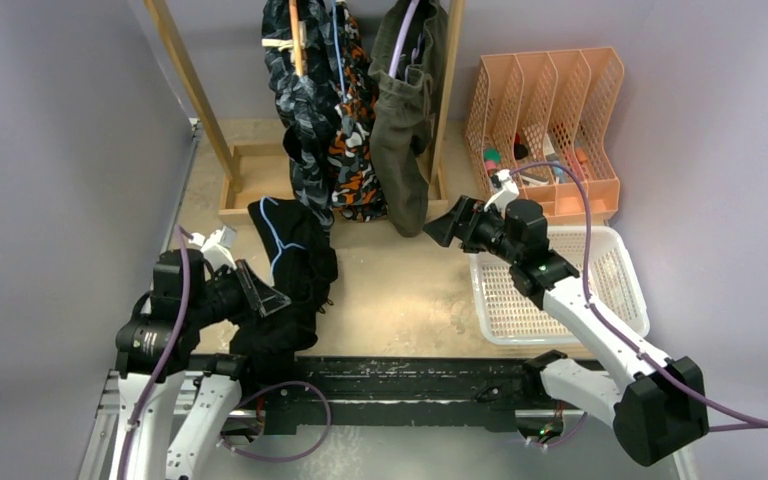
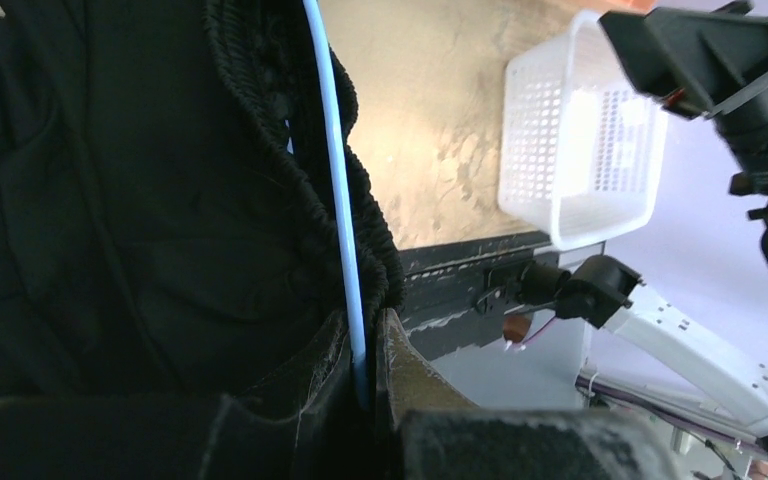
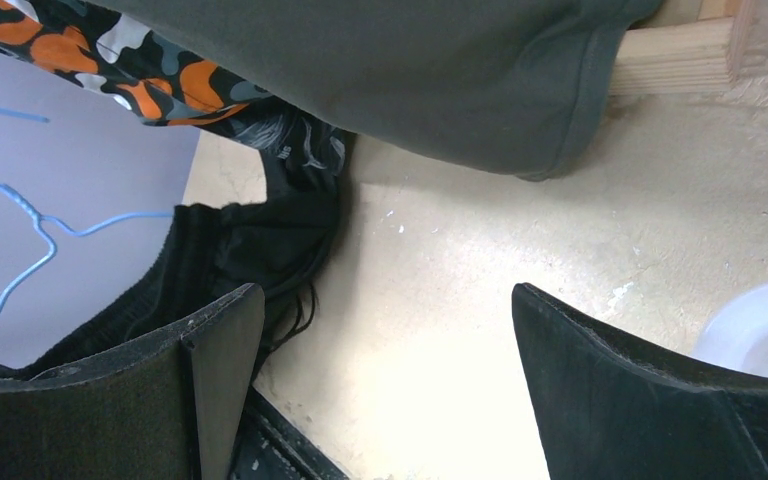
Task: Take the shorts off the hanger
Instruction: Pick up the hanger from the clothes rod.
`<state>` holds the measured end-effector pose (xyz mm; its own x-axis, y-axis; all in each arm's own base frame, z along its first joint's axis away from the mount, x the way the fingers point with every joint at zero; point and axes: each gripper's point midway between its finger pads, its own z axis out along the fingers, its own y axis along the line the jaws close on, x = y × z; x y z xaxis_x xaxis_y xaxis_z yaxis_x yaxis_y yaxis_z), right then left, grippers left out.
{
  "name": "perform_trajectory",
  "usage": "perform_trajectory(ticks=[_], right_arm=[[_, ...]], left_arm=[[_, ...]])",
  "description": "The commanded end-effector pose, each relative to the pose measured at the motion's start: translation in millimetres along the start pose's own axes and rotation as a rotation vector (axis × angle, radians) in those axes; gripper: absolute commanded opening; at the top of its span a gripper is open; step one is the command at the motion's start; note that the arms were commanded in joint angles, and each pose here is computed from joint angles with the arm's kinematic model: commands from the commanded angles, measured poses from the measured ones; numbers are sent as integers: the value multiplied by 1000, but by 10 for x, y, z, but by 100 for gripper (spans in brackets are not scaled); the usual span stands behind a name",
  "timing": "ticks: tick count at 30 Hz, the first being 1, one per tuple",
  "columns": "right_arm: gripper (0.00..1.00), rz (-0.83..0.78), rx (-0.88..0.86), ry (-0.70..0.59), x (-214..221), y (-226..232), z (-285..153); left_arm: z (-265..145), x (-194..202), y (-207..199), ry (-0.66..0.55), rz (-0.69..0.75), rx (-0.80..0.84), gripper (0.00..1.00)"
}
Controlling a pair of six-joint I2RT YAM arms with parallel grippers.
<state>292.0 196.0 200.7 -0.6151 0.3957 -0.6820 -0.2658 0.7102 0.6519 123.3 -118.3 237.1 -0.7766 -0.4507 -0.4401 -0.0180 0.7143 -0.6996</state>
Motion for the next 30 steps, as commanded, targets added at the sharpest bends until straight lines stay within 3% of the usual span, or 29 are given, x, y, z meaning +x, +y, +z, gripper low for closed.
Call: perform_trajectory(ticks=[1, 5, 9, 21, 25, 30], right_arm=[[94, -51, -98, 0, -43, 173, 34], [93, -92, -220, 16, -40, 384, 22], [92, -128, -303, 29, -33, 534, -25], [92, -196, -311, 34, -133, 625, -68], [92, -287, -374, -8, -305, 831, -166], [87, -481, -590, 34, -378, 1280, -362]], left_arm=[[-68, 32, -123, 71, 75, 55, 0], [-113, -221, -434, -10, 103, 168, 0], [-162, -292, -570, -4, 152, 213, 0], [-384, -1085, -1204, -164, 382, 275, 0], [-229, -1111, -1158, -133, 402, 290, 0], [-300, -871, -1237, -56, 509, 381, 0]])
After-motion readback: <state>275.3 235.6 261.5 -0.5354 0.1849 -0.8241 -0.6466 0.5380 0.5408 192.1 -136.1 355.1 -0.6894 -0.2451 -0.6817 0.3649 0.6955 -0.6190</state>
